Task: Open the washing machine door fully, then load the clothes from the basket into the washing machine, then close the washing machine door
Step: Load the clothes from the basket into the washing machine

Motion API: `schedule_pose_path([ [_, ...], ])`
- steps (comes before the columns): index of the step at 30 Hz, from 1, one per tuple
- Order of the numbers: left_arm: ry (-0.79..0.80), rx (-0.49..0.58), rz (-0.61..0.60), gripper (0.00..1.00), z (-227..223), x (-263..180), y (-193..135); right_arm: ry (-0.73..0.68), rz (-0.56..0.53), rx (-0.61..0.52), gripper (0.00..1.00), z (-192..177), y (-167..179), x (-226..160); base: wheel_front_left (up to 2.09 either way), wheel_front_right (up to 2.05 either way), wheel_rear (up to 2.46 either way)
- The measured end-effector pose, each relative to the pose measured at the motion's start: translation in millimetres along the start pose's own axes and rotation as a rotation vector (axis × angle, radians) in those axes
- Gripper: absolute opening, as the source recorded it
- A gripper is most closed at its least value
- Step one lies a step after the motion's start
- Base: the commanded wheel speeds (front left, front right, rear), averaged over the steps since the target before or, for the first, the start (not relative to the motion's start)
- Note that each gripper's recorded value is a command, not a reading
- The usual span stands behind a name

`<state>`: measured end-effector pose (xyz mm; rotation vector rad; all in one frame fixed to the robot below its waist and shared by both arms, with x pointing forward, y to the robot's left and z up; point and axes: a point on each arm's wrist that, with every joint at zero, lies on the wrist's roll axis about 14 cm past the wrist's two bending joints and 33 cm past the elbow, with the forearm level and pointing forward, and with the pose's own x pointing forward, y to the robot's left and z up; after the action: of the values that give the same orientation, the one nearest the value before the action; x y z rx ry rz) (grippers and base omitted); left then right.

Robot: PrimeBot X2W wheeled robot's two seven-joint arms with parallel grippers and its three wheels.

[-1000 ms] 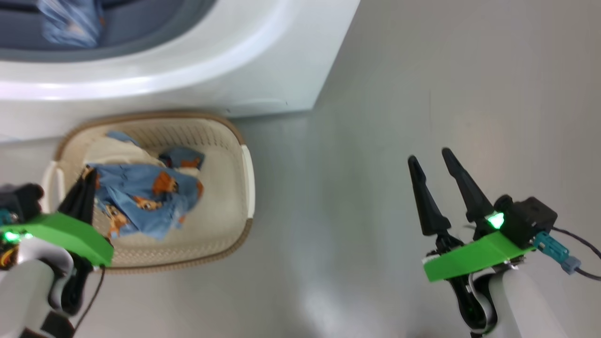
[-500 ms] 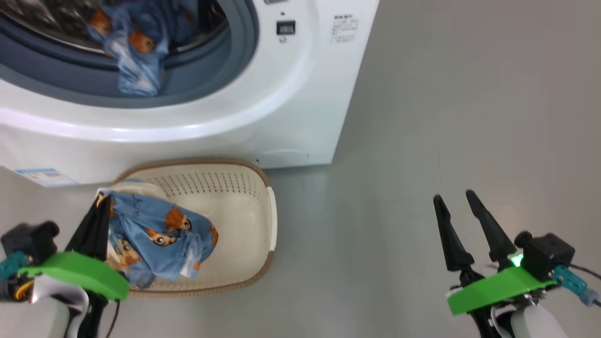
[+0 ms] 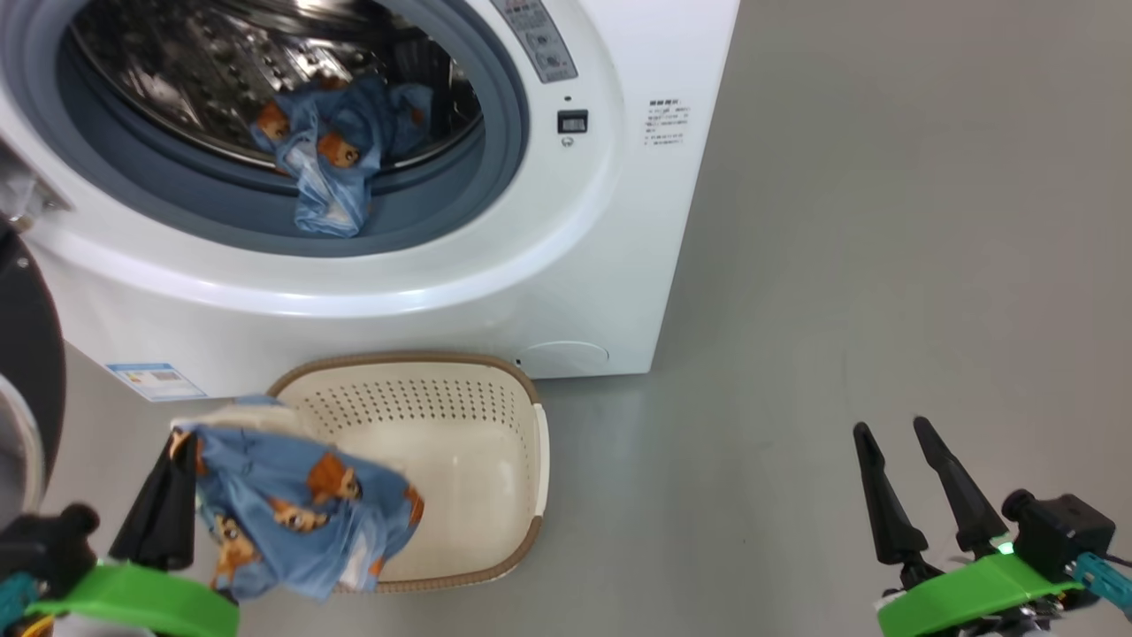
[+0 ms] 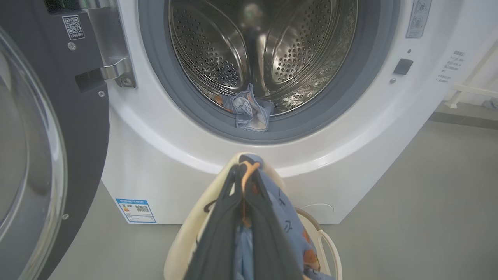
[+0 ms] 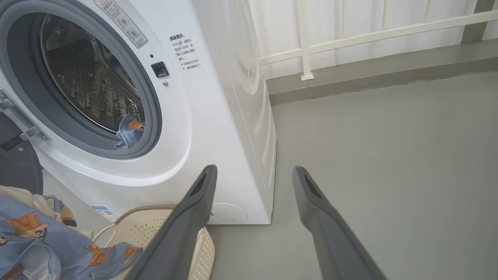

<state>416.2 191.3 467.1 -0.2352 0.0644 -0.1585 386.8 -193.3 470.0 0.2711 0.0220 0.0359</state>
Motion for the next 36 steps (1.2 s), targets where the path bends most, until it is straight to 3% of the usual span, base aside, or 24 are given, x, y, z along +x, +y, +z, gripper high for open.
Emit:
schedule_pose_path([
  [12, -0.049, -0.016, 0.077, 0.00, 10.4, -35.6, 11.3, -0.009, -0.003, -0.002, 1.00, 3.8, -1.4, -7.5, 0.00, 0.00, 0.00],
  [20, -0.051, -0.025, 0.083, 0.00, 9.0, -34.5, 10.8, 0.014, -0.007, 0.001, 1.00, -4.0, -2.1, -8.5, 0.00, 0.00, 0.00],
  [36, -0.190, 0.032, -0.066, 0.00, 58.1, 56.1, -9.0, 0.045, -0.017, 0.035, 1.00, -22.0, 1.9, 14.4, 0.00, 0.00, 0.00],
])
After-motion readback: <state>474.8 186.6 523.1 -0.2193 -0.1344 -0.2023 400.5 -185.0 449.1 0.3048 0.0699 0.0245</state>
